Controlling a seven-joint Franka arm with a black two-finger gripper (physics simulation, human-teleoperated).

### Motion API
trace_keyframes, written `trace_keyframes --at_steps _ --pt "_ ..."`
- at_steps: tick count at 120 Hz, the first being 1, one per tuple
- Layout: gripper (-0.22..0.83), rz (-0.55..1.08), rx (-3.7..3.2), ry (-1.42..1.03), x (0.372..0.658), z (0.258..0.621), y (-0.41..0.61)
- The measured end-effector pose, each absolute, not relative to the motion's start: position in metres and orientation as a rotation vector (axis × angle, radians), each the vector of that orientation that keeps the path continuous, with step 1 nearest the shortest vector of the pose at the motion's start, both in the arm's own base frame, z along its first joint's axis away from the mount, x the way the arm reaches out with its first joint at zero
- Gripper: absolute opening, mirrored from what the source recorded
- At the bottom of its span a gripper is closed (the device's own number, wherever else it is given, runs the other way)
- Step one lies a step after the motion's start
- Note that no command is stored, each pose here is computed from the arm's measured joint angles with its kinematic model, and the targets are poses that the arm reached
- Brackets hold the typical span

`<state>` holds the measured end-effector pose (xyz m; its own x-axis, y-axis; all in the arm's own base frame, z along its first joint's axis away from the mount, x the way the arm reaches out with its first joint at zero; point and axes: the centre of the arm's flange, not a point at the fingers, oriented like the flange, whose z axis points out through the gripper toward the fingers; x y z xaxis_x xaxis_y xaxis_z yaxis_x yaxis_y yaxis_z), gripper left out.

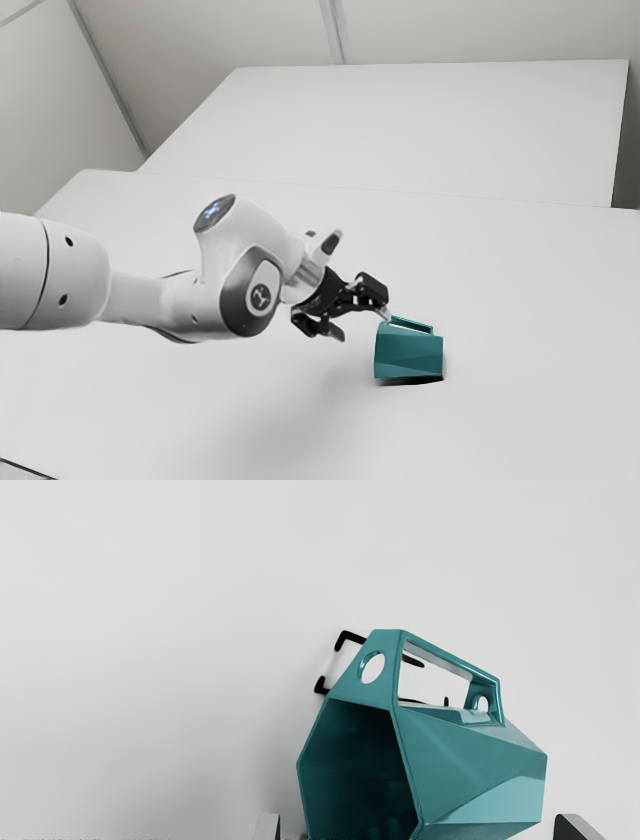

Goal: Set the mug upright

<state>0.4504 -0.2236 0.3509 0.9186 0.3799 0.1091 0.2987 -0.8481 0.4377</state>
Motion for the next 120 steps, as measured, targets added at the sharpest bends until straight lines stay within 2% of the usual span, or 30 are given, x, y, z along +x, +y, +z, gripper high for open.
trace_keyframes --at_steps 28,62,120 --pt "0.6 0.258 2.657 0.515 0.45 0.331 -0.235" --pt "0.59 0.281 2.638 0.519 0.465 0.323 -0.248" --pt "0.57 0.293 2.628 0.491 0.465 0.313 -0.269"
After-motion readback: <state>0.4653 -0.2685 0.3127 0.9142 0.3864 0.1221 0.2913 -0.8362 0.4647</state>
